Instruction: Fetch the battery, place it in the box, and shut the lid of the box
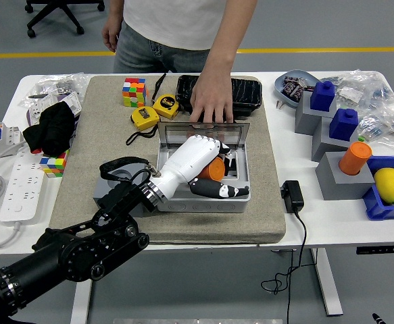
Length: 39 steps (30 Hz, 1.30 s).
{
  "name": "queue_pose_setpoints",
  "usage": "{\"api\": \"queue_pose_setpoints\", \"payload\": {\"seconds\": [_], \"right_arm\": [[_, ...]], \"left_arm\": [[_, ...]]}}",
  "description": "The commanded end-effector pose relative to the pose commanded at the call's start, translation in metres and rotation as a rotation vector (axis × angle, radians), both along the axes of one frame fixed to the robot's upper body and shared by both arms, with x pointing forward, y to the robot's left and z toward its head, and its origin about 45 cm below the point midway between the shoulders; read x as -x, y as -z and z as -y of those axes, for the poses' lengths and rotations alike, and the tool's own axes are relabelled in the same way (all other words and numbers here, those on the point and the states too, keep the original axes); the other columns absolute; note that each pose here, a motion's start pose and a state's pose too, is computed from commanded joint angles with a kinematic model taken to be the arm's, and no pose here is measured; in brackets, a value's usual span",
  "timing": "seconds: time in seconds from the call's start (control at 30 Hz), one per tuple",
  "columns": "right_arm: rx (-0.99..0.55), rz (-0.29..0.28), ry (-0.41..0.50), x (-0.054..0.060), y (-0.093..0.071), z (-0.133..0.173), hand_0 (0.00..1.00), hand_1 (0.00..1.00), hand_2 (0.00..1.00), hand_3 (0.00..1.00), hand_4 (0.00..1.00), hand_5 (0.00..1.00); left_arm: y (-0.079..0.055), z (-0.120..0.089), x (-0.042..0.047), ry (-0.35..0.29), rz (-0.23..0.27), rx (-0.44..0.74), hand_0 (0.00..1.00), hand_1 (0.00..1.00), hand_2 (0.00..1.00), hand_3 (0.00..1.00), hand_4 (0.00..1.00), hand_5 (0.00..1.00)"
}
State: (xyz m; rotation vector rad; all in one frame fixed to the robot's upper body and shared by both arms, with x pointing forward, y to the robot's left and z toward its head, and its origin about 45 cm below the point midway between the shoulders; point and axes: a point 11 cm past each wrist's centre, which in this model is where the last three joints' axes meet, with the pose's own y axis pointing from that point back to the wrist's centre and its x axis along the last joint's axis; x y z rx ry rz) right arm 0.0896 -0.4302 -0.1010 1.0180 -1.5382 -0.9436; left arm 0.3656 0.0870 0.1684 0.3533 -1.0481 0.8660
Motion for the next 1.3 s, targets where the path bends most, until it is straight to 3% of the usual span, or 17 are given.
{"api": "queue_pose_setpoints", "payload": {"seconds": [0.3, 0.97, 1.0, 1.17, 1.2, 1.3], "right_arm": [[0.001, 0.0, 0.0, 0.0, 0.0, 0.0, 0.92, 0.824, 0.795, 0.8, 0.998, 0.99], [0.001, 0.0, -0.003, -0.001, 0.0, 0.001, 0.921, 0.824, 0.795, 0.8, 0.998, 0.989], [0.001, 0.0, -0.003, -0.001, 0.0, 0.001, 0.921, 0.823, 0.795, 0.8, 0.998, 0.989], [0.0, -0.003, -0.005, 0.0, 0.0, 0.001, 0.921, 0.823, 0.795, 0.8, 0.998, 0.989], [0.0, -0.003, -0.005, 0.001, 0.0, 0.001, 0.92, 0.823, 0.795, 0.8, 0.998, 0.988], [-0.001, -0.003, -0.005, 0.001, 0.0, 0.001, 0.92, 0.823, 0.795, 0.8, 0.998, 0.988]], "left_arm": [[0.001, -0.004, -0.0114, -0.026, 0.003, -0.021, 0.068, 0.002, 0.013, 0.002, 0.998, 0.653], [0.004, -0.003, -0.012, -0.023, -0.008, -0.033, 0.078, 0.002, 0.03, 0.03, 0.998, 0.683], [0.004, -0.003, -0.012, -0.022, -0.011, -0.035, 0.133, 0.051, 0.091, 0.07, 0.998, 0.709], [0.007, -0.003, -0.0113, -0.011, -0.031, -0.044, 0.133, 0.051, 0.091, 0.07, 0.998, 0.709], [0.007, -0.003, -0.0113, -0.01, -0.03, -0.045, 0.241, 0.194, 0.215, 0.203, 0.998, 0.719], [0.006, -0.004, -0.0117, -0.011, -0.031, -0.045, 0.241, 0.194, 0.215, 0.203, 0.998, 0.719]]}}
